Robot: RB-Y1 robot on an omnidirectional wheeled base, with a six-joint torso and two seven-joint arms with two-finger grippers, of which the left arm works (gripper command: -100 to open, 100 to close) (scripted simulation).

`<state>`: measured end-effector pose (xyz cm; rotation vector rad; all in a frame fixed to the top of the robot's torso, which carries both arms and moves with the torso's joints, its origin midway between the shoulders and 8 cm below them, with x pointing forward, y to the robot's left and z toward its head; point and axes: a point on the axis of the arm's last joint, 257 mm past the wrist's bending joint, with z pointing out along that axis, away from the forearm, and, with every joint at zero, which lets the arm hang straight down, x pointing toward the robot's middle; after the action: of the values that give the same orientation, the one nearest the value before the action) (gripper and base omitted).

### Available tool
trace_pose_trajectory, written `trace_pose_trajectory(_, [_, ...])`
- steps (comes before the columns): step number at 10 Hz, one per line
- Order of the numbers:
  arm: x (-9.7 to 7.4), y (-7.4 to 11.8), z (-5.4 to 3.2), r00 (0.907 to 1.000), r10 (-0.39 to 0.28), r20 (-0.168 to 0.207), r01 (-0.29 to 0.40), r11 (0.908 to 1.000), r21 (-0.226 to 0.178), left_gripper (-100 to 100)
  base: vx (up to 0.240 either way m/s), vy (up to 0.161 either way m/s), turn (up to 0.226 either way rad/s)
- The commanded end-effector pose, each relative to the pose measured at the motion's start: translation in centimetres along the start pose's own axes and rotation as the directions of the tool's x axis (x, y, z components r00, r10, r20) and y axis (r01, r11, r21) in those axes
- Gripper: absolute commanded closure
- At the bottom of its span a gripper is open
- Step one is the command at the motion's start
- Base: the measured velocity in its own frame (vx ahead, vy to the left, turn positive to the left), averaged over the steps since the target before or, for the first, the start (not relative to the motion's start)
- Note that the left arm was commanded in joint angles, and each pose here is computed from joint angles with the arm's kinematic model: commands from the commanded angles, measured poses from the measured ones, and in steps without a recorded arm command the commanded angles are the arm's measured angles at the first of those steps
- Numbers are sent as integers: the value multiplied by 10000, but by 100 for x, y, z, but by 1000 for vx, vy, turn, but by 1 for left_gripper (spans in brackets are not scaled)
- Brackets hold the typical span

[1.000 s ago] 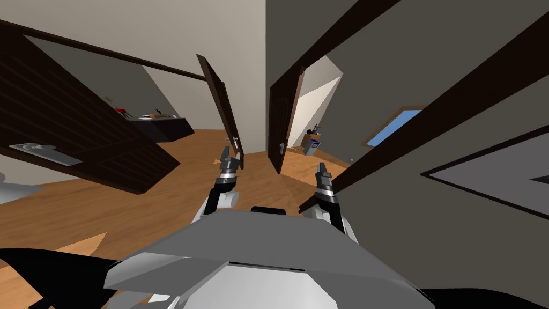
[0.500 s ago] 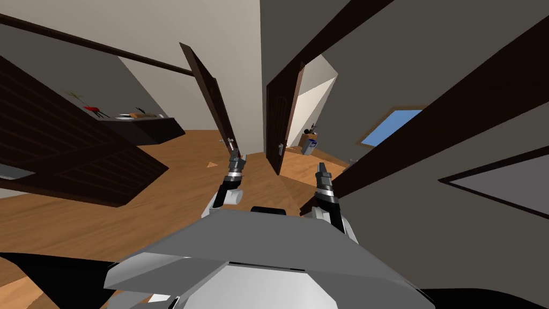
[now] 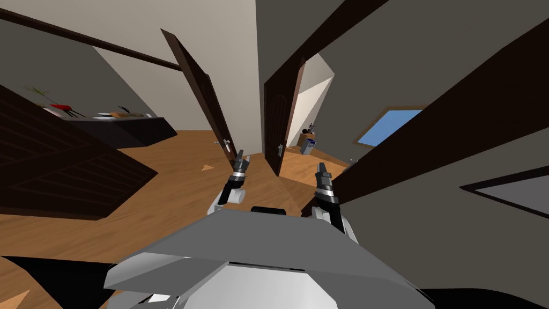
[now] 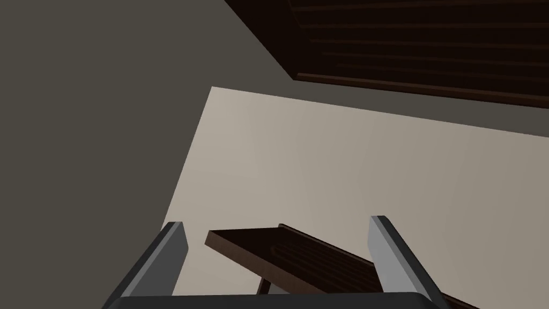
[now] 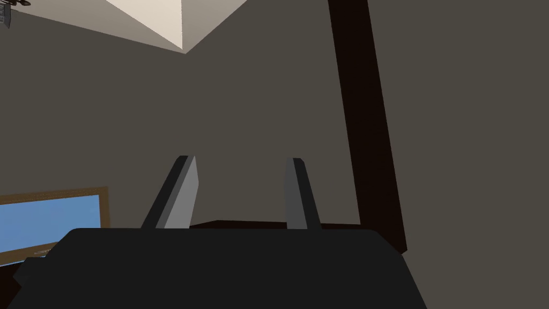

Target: Push the door open

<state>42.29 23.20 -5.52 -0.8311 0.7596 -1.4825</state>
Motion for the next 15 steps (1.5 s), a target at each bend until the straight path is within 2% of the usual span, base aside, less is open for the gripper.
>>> trace_pose_trajectory(1, [64,112,32,9999,-80,-122,78,9999,-144,-100,94,58,-68])
trace_pose_trajectory(8, [333,565,82,9968,-441,-663,382,9955,-869,-100,88,64,-81])
trace_pose_trajectory(15, [642,1024,104,9895,-783,-1215,576,9845,-1659,-100,88,72,-89])
